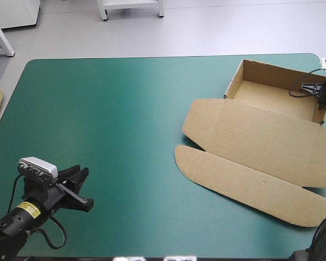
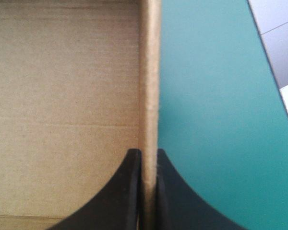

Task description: Fold the box

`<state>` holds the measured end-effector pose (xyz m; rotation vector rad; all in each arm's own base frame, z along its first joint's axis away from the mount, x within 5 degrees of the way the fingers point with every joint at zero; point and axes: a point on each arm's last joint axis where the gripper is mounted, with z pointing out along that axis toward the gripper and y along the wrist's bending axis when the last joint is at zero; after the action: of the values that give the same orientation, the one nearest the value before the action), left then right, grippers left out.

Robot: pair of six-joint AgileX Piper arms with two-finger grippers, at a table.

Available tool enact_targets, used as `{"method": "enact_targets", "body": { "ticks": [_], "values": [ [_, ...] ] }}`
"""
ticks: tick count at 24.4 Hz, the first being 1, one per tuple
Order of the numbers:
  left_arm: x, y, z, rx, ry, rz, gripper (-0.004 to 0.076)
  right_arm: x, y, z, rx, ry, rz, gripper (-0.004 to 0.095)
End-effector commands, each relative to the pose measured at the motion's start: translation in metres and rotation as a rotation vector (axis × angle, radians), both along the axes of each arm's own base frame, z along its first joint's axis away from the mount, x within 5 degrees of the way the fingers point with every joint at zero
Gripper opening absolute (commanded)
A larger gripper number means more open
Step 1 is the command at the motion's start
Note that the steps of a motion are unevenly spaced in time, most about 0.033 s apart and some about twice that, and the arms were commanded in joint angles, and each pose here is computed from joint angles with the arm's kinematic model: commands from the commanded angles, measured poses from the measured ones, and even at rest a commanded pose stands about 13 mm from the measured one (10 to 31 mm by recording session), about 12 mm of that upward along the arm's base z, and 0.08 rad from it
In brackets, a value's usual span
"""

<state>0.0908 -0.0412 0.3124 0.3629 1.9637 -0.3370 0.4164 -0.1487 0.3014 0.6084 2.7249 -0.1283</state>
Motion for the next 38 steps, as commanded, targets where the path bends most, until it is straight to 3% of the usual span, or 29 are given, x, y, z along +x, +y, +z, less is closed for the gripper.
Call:
{"method": "enact_targets", "body": {
  "ticks": [1,13,27,30,35,38],
  "values": [
    [0.001,-0.001,0.015,-0.044,-0.082,0.005,0.0168,-0.025,-0.024,0.04,-0.072,-0.072,-0.07,-0.0009],
    [0.001,-0.001,0.015,-0.045,-0.078,0.004,0.0168,-0.059,-0.086,0.039,-0.043,-0.083,-0.246,-0.0009],
    [0.0,-0.001,0.013,-0.04,-0.053,-0.002,0.0168,-0.059,-0.098,0.025,0.03,-0.081,-0.279,0.0008],
    [0.0,-0.001,0.013,-0.04,-0.053,-0.002,0.0168,-0.059,-0.098,0.025,0.04,-0.086,-0.28,0.0134],
    [0.0,-0.001,0.013,-0.04,-0.053,-0.002,0.0168,-0.059,-0.097,0.026,0.043,-0.09,-0.284,0.0493],
    [0.0,-0.001,0.013,-0.04,-0.053,-0.002,0.0168,-0.061,-0.097,0.029,0.041,-0.098,-0.291,0.0618]
  ]
}}
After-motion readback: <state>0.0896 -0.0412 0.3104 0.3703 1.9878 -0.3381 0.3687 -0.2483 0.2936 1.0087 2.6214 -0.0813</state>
